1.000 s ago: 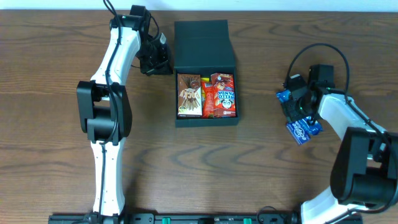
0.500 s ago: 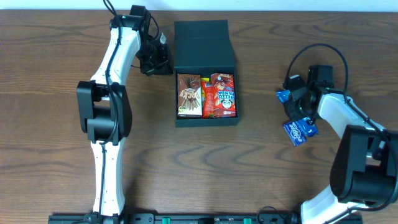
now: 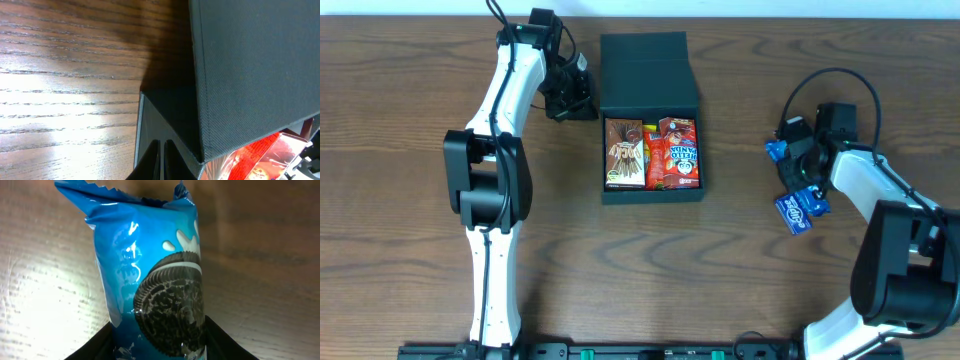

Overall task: Pack container
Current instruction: 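Grasp the blue Oreo pack with the right gripper and lift, then carry the Oreo pack into the box between Pocky and Hello Panda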

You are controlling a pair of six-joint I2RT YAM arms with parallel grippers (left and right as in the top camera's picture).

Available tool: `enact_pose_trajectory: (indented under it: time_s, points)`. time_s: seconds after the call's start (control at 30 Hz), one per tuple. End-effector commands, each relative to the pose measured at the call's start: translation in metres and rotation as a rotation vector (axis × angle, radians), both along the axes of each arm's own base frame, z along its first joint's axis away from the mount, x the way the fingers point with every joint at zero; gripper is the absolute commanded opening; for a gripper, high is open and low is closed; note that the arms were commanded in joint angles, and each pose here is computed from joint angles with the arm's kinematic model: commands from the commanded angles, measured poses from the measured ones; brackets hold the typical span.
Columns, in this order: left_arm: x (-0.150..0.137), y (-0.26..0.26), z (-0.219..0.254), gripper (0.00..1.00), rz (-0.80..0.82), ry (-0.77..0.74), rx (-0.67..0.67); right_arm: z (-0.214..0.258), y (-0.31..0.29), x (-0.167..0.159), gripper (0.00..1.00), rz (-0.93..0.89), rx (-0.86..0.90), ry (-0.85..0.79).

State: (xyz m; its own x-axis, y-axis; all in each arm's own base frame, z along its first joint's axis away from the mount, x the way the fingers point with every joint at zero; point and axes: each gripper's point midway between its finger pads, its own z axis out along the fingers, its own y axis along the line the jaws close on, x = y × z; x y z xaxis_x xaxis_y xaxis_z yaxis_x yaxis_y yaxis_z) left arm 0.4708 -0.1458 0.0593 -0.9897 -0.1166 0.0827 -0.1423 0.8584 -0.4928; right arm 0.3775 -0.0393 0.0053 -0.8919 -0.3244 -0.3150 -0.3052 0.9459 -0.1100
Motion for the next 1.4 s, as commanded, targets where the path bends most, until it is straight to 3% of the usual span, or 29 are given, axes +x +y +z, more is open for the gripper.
enact_pose_trajectory:
  time_s: [0.0, 0.43, 0.8, 1.0, 1.37]
  points:
    - [-0.004, 0.002, -0.009, 0.06, 0.002, 0.032, 0.010, 0.001, 0.003, 0.008, 0.35, -0.072, 0.041, -0.024]
    - [-0.010, 0.003, -0.009, 0.06, 0.001, 0.058, 0.013, 0.040, 0.003, 0.051, 0.24, -0.314, 0.164, -0.149]
    - [-0.013, 0.012, -0.009, 0.06, 0.009, 0.078, 0.019, 0.135, 0.070, 0.094, 0.14, -0.247, 0.289, -0.216]
    - [-0.007, 0.038, -0.009, 0.06, 0.056, 0.077, 0.017, 0.173, 0.162, 0.088, 0.13, -0.161, 0.370, -0.204]
    - [-0.001, 0.085, -0.008, 0.06, 0.150, 0.083, 0.009, 0.171, 0.273, 0.044, 0.10, -0.205, 0.510, -0.090]
